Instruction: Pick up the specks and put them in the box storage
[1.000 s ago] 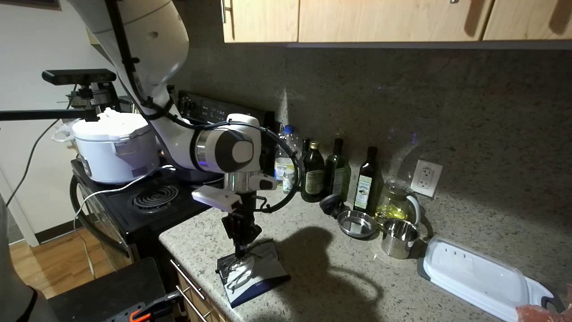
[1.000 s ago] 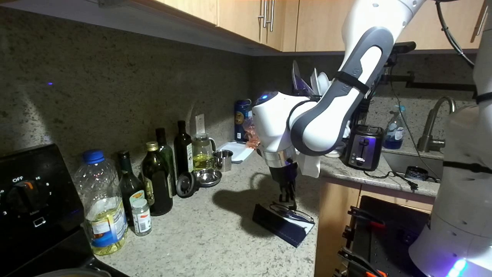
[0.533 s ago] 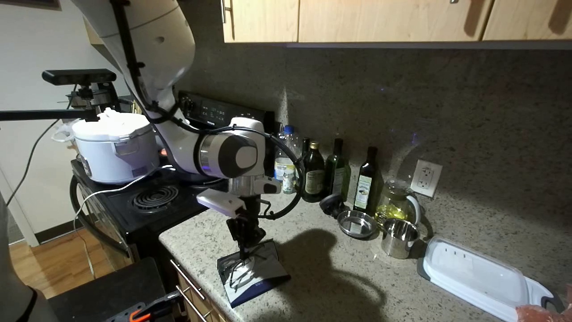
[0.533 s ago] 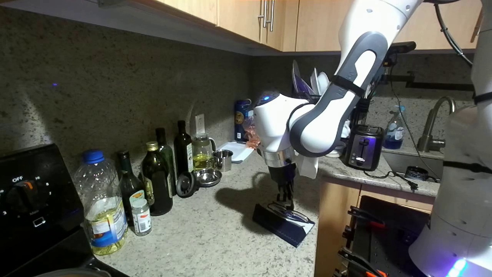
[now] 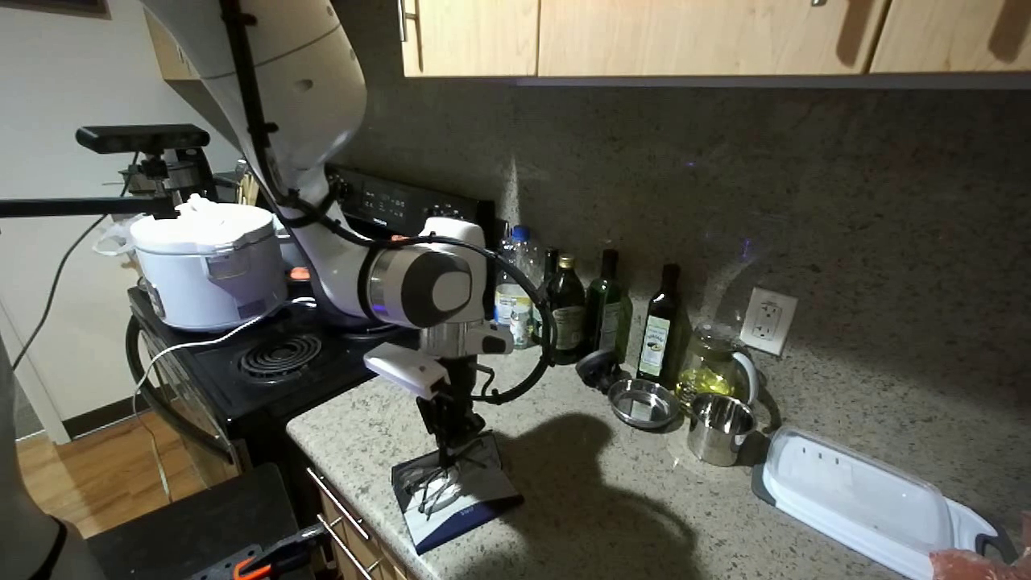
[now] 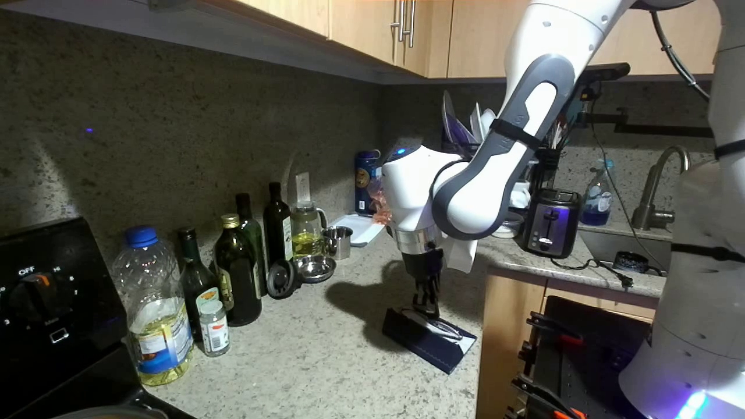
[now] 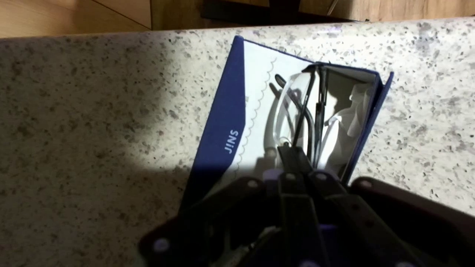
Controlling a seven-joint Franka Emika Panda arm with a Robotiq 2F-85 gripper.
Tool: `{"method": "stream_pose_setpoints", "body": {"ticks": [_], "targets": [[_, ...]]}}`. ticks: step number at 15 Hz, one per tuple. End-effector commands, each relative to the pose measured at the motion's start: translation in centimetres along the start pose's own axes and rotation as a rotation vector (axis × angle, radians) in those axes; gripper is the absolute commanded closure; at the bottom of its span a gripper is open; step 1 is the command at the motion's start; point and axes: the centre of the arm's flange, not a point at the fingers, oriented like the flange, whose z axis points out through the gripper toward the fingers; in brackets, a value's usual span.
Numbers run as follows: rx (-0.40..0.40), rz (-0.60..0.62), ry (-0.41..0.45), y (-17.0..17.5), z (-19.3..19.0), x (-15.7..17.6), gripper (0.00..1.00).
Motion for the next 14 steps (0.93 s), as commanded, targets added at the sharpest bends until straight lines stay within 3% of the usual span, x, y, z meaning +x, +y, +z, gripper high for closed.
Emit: {"method": "stream_pose_setpoints", "body": {"ticks": [1, 7, 14], "targets": [[0.016, 0.035, 0.014, 0.1, -0.1, 1.0, 1.0], [0.03, 0.043, -0.003, -0.4, 0.9, 1.5, 1.0], [0.1, 0.093, 0.003, -1.5, 2.2, 1.4, 1.0]]}}
